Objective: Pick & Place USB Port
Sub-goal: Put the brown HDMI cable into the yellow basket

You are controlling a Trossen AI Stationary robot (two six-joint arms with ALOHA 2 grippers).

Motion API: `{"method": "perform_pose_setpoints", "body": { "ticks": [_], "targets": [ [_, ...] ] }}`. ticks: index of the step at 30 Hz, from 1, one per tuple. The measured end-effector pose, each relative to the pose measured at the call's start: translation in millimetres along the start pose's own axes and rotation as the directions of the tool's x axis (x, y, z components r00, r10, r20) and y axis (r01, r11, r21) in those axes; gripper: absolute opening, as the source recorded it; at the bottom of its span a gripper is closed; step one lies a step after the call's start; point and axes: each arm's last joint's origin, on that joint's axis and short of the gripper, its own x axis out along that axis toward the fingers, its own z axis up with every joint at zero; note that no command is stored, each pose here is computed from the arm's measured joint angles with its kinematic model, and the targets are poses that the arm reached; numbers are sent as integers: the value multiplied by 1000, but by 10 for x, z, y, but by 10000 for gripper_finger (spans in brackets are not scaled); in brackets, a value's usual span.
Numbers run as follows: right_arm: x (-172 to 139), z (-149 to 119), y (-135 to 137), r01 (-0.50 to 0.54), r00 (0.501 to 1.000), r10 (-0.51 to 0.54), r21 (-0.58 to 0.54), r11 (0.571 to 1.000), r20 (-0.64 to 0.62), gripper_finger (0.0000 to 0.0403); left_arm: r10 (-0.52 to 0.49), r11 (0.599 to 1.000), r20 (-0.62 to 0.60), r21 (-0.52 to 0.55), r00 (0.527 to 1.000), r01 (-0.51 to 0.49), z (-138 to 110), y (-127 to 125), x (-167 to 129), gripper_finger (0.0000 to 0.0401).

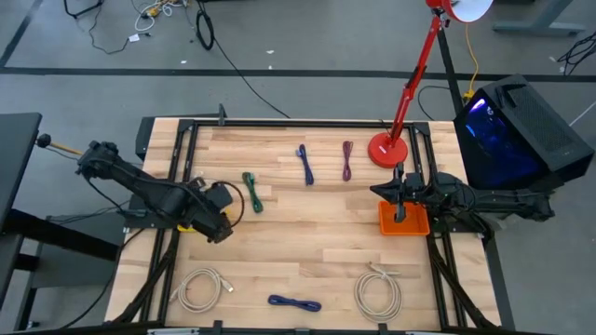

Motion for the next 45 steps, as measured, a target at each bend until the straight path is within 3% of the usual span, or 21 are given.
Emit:
{"method": "perform_pose_setpoints", "body": {
  "ticks": [4, 6, 9, 11, 16, 20, 24, 29, 34, 40, 45],
  "targets": [
    [0, -1, 0, 0, 1000, 0, 1, 1000, -2, 6, -66, 997, -73, -45, 995, 63, -146, -146, 176, 181],
    [0, -1, 0, 1, 1000, -1, -5, 1000, -1, 6, -180, 983, -127, -47, 975, 176, -232, -316, 320, 181],
    [0, 0, -6, 20, 1000, -20, -9, 1000, 1, 6, -401, 914, -253, -57, 880, 401, -325, -623, 463, 181],
    [0, 0, -10, 36, 999, -36, -9, 999, 2, 6, -436, 894, -358, -69, 825, 442, -379, -767, 534, 181],
    [0, -1, -11, 36, 999, -36, -5, 999, 2, 6, -340, 923, -524, -26, 781, 384, -586, -979, 677, 181],
    [0, 0, -10, 36, 999, -36, 2, 999, 3, 6, -289, 912, -592, 70, 753, 405, -715, -1105, 819, 181],
    [0, 3, -10, 34, 999, -34, 27, 999, 6, 6, -236, 871, -600, 218, 764, 440, -809, -1163, 905, 181],
    [0, 4, -10, 33, 999, -34, 56, 998, 6, 6, -158, 840, -610, 330, 776, 431, -879, -1124, 911, 181],
    [0, 12, -11, 40, 999, -41, 66, 997, 16, 6, -104, 778, -532, 483, 841, 402, -935, -1110, 895, 181],
    [-1, 10, -16, 57, 998, -59, 83, 995, 15, 6, -71, 752, -500, 542, 863, 375, -980, -1095, 884, 181],
    [-1, 10, -17, 58, 998, -59, 81, 995, 15, 6, -51, 757, -501, 545, 864, 361, -1010, -1062, 928, 181]
  ]
}}
